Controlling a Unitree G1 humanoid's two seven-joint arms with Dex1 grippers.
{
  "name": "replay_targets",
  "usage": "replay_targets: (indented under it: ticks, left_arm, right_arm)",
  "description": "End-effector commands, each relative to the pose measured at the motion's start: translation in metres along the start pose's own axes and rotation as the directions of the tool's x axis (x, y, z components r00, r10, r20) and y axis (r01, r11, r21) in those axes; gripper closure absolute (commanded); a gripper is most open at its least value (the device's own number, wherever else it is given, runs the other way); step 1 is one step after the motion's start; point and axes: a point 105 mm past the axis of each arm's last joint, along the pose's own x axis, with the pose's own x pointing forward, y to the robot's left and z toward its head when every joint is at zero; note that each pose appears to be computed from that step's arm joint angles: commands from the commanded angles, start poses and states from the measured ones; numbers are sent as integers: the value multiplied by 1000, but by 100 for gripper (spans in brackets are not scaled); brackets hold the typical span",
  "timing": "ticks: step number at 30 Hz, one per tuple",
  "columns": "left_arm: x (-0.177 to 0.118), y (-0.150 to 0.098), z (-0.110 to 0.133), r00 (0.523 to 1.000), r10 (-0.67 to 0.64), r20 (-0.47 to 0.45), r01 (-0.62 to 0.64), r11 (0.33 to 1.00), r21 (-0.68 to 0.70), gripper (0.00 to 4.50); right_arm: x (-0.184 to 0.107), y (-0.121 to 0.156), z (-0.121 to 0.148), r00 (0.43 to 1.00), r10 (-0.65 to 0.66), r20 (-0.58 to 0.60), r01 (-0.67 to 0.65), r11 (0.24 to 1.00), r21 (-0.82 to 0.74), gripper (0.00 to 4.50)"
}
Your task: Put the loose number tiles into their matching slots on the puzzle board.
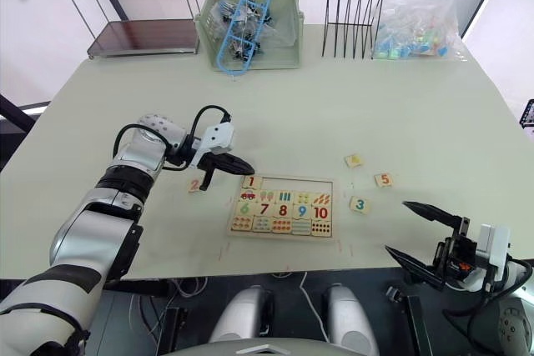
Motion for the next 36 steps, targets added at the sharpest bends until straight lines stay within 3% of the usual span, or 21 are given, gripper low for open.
replay_targets:
  ticks: [1, 12, 19, 26, 30, 32, 36]
  left_arm:
    - [-5, -3, -3, 1000, -8, 0, 8, 1000, 9, 448]
    - [-13, -1, 2, 999, 26, 43, -27, 999, 19, 448]
    - [-34, 6, 21, 978, 108, 180, -107, 994, -15, 448]
    - [-67, 2, 29, 918, 244, 313, -227, 970, -92, 448]
    - [-88, -6, 25, 845, 407, 347, -372, 913, -167, 448]
    - [-94, -12, 22, 822, 455, 343, -410, 890, -199, 448]
    - [-105, -36, -13, 783, 576, 235, -512, 811, -284, 448]
  right_arm:
    - [0, -1, 5, 1000, -2, 15, 3, 999, -32, 0]
    - [5, 0, 4, 999, -2, 32, 2, 1000, -18, 0]
    - [9, 1, 0, 999, -25, 41, 25, 1000, -5, 0]
    - [15, 0, -2, 994, -91, 62, 90, 996, 9, 0]
    - [9, -2, -3, 987, -147, 56, 147, 989, 12, 0]
    - [9, -1, -4, 985, -164, 51, 164, 986, 11, 0]
    - [7, -6, -11, 962, -274, 10, 274, 962, 7, 0]
